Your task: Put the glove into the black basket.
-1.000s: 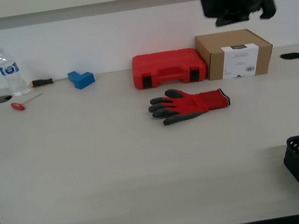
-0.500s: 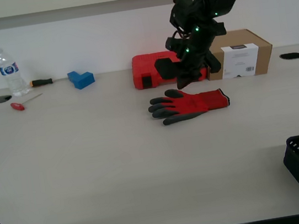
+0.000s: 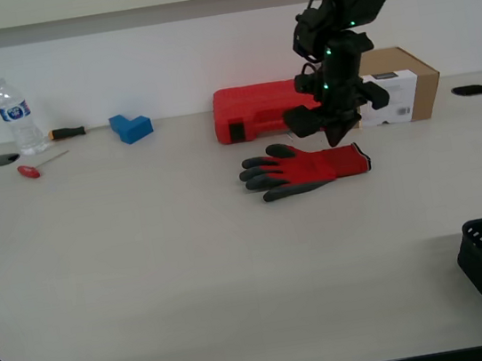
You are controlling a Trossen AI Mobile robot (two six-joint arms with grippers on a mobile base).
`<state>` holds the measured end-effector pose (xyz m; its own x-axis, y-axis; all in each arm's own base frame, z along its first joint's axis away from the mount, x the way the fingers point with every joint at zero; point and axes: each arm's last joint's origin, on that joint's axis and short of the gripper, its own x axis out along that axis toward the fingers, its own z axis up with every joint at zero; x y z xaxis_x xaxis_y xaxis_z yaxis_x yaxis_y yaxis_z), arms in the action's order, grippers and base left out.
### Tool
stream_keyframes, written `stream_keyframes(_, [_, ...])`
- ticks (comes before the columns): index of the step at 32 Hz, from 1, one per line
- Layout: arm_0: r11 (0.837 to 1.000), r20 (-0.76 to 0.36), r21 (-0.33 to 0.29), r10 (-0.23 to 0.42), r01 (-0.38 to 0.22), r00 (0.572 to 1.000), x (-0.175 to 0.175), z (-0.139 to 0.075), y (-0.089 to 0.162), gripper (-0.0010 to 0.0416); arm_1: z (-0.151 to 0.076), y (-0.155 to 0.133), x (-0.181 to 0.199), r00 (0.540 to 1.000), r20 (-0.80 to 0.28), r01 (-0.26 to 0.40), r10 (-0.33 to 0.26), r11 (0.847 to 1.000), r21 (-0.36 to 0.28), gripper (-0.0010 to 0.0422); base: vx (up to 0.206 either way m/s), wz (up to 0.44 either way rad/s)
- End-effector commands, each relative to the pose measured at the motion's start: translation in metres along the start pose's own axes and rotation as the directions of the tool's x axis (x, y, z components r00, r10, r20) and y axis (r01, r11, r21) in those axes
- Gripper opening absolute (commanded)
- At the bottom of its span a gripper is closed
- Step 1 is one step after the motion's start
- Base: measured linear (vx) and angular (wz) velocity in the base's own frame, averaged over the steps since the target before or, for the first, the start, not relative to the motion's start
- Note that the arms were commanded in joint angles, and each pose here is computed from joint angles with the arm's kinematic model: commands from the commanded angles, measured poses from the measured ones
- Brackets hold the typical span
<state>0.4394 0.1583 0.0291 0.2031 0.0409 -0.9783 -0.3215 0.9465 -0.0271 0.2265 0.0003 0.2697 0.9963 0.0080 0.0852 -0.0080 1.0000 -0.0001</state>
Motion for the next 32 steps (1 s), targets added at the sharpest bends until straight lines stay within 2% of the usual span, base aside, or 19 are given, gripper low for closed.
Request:
stream_keyframes(1, [1.000,-0.009,0.025,-0.010,0.010,1.000,0.003,-0.003,-0.015,0.0019,0.001,0.000,0.000,1.000,0.006,-0.003,0.003,1.000,0.000,0.0000,0.000,0.000])
stream_keyframes(4, [1.000,-0.001,0.024,-0.019,0.019,1.000,0.003,-0.003,-0.029,0.0068,0.001,0.000,0.000,1.000,0.006,-0.003,0.003,1.000,0.000,0.0000,0.000,0.000])
stream_keyframes(9, [0.996,0.027,-0.010,-0.091,0.092,0.995,0.006,-0.003,-0.043,0.0147,0.001,0.000,0.000,1.000,0.006,-0.003,0.003,1.000,0.000,0.0000,0.000,0.000])
stream_keyframes(11, [0.994,0.032,-0.018,-0.106,0.107,0.994,0.014,-0.012,-0.049,0.0186,0.001,0.000,0.000,1.000,0.006,-0.003,0.003,1.000,0.000,0.0000,0.000,0.000])
stream_keyframes(15, [0.993,0.050,-0.027,-0.109,0.111,0.993,0.027,-0.026,-0.050,0.0223,0.001,0.000,0.000,1.000,0.006,-0.003,0.003,1.000,0.000,0.0000,0.000,0.000])
stream_keyframes(18, [0.993,0.061,-0.026,-0.110,0.112,0.992,0.031,-0.030,-0.049,0.0230,0.001,0.000,0.000,1.000,0.006,-0.003,0.003,1.000,0.000,0.0000,0.000,0.000])
stream_keyframes(23, [0.995,0.084,-0.024,-0.093,0.096,0.992,0.040,-0.030,-0.049,0.0214,0.001,0.000,0.000,1.000,0.007,-0.003,0.003,1.000,0.000,0.0000,0.000,0.000])
stream_keyframes(24, [0.998,0.063,-0.027,-0.057,0.059,0.996,0.044,-0.029,-0.048,0.0206,0.001,0.000,0.000,1.000,0.005,-0.003,0.003,1.000,0.000,0.0000,0.000,0.000])
stream_keyframes(28, [1.000,0.032,-0.015,0.007,-0.006,0.999,0.050,-0.031,-0.046,0.0193,0.000,0.000,0.000,1.000,0.004,-0.003,0.003,1.000,0.000,0.0000,0.000,0.000])
stream_keyframes(32, [1.000,0.053,-0.015,0.014,-0.014,0.998,0.046,-0.025,-0.046,0.0186,0.001,0.000,0.000,1.000,0.005,-0.003,0.003,1.000,0.000,0.0000,0.000,0.000])
